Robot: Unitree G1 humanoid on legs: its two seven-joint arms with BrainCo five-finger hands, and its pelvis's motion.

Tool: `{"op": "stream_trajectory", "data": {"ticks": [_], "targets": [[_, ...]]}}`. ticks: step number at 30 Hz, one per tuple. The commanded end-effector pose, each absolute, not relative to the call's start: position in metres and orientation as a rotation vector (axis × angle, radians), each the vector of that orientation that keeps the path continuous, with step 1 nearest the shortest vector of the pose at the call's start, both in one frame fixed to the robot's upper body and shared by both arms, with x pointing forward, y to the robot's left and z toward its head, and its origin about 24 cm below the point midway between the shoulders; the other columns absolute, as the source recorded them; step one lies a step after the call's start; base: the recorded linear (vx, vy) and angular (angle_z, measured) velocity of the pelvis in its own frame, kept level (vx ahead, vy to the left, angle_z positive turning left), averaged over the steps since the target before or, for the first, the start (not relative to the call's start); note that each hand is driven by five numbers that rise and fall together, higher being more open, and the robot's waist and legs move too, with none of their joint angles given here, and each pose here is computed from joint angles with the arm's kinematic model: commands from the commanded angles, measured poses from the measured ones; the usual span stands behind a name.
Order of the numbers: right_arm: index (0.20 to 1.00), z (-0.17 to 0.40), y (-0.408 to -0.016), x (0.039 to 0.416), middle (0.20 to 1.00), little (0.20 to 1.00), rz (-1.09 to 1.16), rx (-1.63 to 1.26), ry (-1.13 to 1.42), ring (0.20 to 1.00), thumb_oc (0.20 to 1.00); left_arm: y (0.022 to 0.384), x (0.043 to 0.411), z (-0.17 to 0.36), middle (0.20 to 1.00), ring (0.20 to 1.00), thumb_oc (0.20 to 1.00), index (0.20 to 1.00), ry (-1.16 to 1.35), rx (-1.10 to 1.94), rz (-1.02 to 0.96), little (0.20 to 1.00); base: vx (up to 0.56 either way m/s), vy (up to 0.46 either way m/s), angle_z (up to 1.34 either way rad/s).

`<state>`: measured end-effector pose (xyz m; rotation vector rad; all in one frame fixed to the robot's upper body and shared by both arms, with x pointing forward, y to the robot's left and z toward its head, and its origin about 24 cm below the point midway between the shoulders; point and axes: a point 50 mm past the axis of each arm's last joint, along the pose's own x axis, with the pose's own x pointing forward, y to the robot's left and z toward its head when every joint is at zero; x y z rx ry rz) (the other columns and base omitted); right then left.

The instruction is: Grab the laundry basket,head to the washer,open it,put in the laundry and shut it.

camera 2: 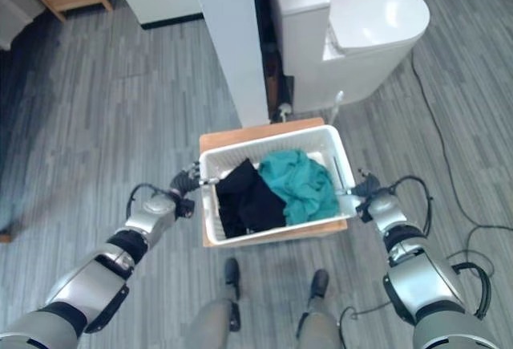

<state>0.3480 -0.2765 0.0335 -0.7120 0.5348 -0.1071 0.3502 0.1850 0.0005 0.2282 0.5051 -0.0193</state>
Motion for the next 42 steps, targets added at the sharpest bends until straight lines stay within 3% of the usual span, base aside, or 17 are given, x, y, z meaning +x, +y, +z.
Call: {"op": "stream_trajectory", "data": {"ticks": [1, 11, 19, 28, 42], "targets": [[1.000, 0.038, -0.282, 0.349, 1.000, 1.000, -0.129, -0.732, 0.523, 1.000, 1.000, 0.193, 0.367, 0.023, 1.000, 1.000, 1.000, 1.000, 0.469, 0.321, 0.035, 1.000, 0.01, -0.013, -0.04], [1.000, 0.027, -0.285, 0.337, 1.000, 1.000, -0.132, -0.690, 0.509, 1.000, 1.000, 0.199, 0.379, 0.050, 1.000, 1.000, 1.000, 1.000, 0.344, 0.355, 0.045, 1.000, 0.00, -0.006, 0.01], [1.000, 0.040, -0.272, 0.352, 1.000, 1.000, -0.100, -0.714, 0.468, 1.000, 1.000, 0.195, 0.377, 0.039, 1.000, 1.000, 1.000, 1.000, 0.434, 0.405, 0.039, 1.000, -0.02, 0.007, 0.06], [1.000, 0.059, -0.237, 0.372, 1.000, 1.000, -0.015, -0.734, 0.376, 1.000, 1.000, 0.230, 0.369, 0.037, 1.000, 1.000, 1.000, 1.000, 0.537, 0.406, 0.180, 1.000, 0.00, 0.001, -0.01], [1.000, 0.051, -0.226, 0.374, 1.000, 1.000, 0.013, -0.728, 0.418, 1.000, 1.000, 0.212, 0.383, 0.055, 1.000, 1.000, 1.000, 1.000, 0.457, 0.462, 0.138, 1.000, 0.00, -0.001, -0.04]]}}
